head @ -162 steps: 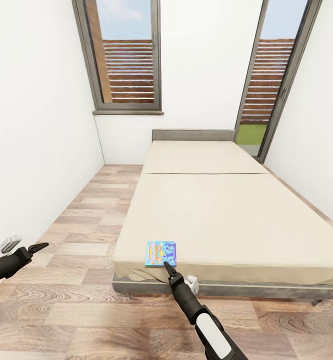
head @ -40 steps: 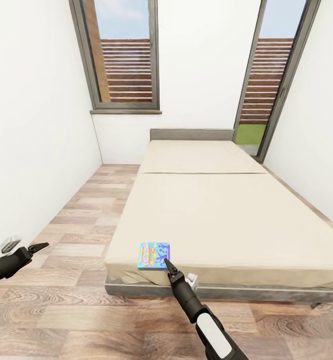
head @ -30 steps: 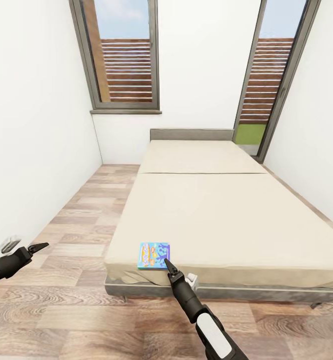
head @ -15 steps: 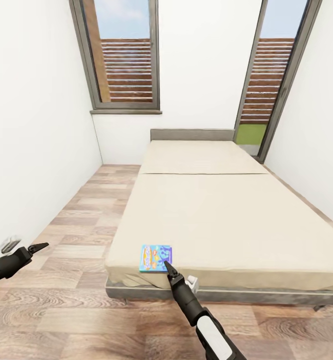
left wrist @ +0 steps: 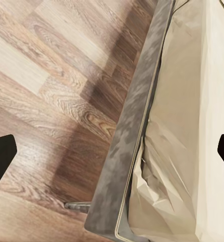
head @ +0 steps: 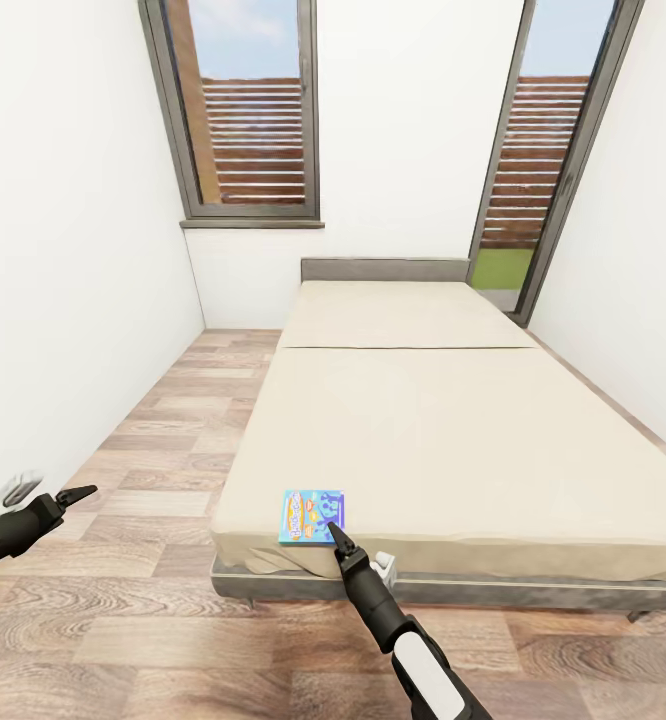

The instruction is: Put all the toys in the child's room - the three board games (two on the bed and one on the table), the two jigsaw puzzles on the table, and the tennis ball on the table - inside the toy box on the table in the child's room.

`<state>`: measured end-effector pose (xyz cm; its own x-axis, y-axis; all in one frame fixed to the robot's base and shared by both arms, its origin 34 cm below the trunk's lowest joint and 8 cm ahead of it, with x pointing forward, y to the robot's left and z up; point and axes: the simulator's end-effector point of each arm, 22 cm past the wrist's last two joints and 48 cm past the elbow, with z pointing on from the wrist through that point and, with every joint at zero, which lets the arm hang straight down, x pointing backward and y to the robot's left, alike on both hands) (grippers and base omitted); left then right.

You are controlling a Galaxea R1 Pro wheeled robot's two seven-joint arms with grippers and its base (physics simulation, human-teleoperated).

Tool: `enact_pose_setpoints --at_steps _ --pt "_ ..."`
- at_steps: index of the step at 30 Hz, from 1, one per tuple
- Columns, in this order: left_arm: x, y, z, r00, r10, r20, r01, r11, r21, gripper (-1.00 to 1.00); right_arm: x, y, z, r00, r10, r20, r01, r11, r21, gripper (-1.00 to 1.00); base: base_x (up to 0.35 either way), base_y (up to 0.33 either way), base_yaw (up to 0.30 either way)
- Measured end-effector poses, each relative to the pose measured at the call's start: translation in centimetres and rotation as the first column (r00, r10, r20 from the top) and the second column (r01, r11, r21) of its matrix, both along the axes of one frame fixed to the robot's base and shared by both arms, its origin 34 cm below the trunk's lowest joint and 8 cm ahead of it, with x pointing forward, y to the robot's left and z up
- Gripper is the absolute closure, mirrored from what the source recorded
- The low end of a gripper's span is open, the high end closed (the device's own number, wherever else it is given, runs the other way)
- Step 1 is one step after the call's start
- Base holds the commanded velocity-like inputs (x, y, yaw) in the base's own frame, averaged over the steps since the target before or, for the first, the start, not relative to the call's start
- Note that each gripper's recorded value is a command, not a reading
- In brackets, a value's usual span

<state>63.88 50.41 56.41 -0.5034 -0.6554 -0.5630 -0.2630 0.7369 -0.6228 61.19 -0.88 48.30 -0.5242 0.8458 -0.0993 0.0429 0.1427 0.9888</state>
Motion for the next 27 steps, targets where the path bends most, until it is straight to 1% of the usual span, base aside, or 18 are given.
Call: enact_pose_setpoints --at_steps 27 --pt "0.01 0.00 0.01 1.000 0.000 0.000 0.000 1.000 0.000 -1.00 -0.01 0.02 0.03 1.000 0.000 0.002 0.000 1.000 0.000 -1.00 0.000 0.000 0.000"
